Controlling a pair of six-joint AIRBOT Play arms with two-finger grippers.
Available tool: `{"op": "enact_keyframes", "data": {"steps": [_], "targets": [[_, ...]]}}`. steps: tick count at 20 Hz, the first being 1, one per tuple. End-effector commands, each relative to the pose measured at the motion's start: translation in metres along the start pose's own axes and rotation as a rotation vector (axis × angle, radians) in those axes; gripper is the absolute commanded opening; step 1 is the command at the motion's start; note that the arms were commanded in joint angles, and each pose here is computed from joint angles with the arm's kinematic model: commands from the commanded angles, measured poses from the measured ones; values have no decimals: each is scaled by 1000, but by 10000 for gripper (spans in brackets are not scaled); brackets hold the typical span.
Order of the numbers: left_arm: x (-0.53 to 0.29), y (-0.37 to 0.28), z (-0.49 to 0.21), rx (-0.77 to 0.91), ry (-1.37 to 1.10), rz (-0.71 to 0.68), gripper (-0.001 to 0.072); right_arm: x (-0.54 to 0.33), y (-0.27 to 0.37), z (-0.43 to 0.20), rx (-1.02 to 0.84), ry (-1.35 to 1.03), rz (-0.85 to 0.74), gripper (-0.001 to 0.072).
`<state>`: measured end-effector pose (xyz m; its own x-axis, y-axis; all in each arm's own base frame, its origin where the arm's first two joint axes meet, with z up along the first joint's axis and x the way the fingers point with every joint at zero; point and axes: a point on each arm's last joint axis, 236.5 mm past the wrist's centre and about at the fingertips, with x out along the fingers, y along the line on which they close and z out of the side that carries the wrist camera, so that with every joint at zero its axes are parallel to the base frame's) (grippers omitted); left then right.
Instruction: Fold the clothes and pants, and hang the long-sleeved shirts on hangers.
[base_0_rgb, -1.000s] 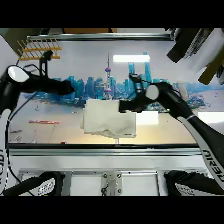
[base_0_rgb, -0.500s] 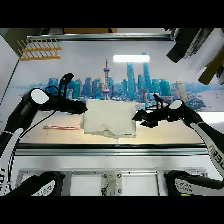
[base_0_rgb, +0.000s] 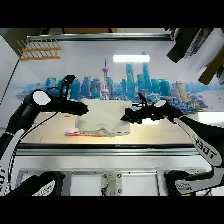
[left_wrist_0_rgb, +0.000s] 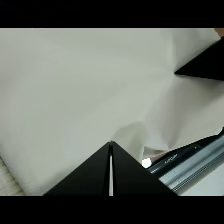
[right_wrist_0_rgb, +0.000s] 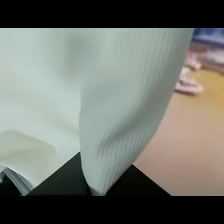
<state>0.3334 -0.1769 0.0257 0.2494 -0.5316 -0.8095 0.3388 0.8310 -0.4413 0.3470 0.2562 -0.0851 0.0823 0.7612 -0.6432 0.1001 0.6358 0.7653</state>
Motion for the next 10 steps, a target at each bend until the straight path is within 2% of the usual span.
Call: {"op": "enact_keyframes", "data": {"steps": [1,5,7,10], "targets": [[0,0,0,0,1,-1,17,1,17,8,-91,-22,15,14],[0,-1,-2,-1,8,-3,17,-94,-1,64,-92,-231,-97,14],[0,-1,-2,-1,8,-3,16,-177,-35,89,-53,-397,-201,14],[0,-1,-2,-1,7,-3,17,-304,-100,94,77,-641,-374,14]]}}
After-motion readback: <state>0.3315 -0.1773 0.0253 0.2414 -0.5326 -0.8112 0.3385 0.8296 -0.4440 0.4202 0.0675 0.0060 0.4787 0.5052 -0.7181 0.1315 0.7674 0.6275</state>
